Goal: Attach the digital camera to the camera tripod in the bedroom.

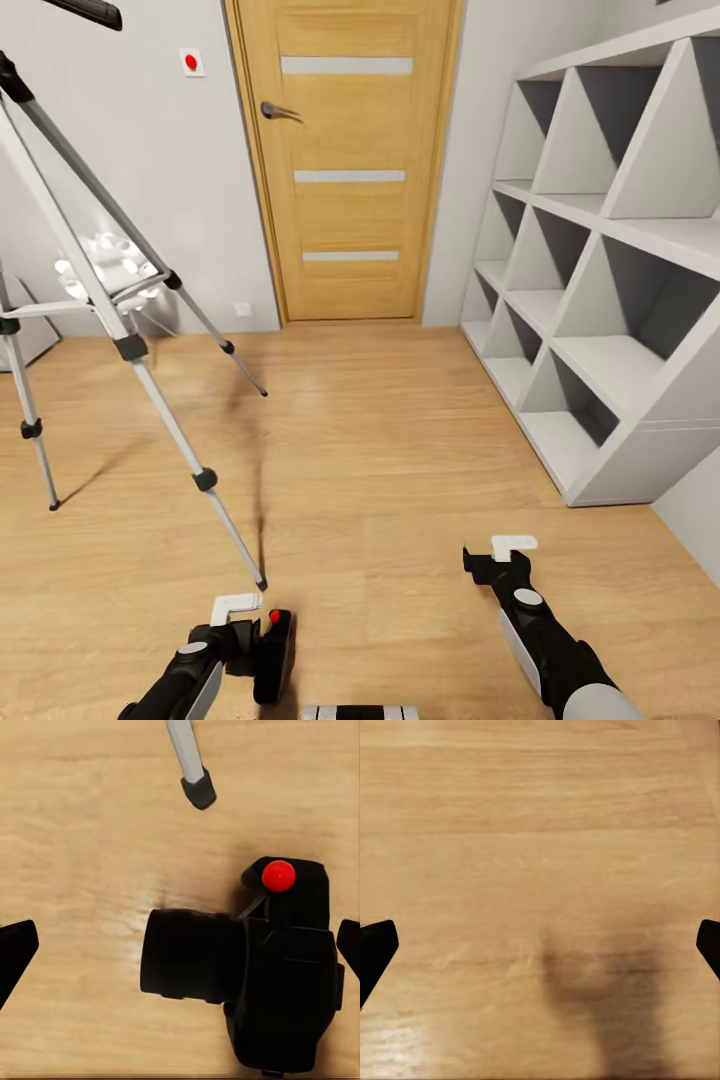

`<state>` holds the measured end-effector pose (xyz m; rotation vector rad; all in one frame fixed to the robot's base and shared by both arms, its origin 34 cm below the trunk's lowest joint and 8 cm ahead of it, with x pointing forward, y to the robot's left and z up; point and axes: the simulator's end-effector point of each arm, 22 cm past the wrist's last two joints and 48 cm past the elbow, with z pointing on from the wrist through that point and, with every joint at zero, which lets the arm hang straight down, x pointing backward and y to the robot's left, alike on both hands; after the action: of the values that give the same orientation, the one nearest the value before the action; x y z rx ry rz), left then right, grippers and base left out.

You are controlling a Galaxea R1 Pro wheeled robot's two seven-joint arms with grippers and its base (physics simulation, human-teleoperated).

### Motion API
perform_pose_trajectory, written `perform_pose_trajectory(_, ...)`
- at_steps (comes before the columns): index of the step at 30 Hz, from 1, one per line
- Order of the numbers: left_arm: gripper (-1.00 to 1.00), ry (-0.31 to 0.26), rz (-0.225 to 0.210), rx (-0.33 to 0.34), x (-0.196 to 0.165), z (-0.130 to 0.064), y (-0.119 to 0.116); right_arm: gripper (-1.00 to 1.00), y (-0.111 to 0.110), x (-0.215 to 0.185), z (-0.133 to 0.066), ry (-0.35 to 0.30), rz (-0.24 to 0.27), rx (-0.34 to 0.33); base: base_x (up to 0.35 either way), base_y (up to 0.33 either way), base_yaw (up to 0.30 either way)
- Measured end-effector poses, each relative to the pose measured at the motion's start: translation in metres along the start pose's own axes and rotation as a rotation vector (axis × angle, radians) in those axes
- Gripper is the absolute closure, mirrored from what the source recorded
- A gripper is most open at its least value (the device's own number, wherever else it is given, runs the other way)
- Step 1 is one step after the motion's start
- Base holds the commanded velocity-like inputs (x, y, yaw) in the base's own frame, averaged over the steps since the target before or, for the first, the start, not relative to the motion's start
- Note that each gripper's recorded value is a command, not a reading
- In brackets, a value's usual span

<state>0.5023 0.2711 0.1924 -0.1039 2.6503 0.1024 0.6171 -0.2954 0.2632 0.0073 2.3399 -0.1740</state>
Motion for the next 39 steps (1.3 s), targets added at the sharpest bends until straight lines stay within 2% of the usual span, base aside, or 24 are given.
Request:
perform_pose_trajectory(28,-1.00,0.118,0.011,0.004,0.056,0.025,-0.002,-1.00,0.004,0.066,0.021,0.114,-0.015,0.000,0.000,0.000,0.000)
perform_pose_trajectory(39,-1.00,0.192,0.027,0.015,0.086,0.032,-0.006,-1.00,0.006,0.093,0.028,0.159,-0.020,-0.002,0.000,0.000,0.000)
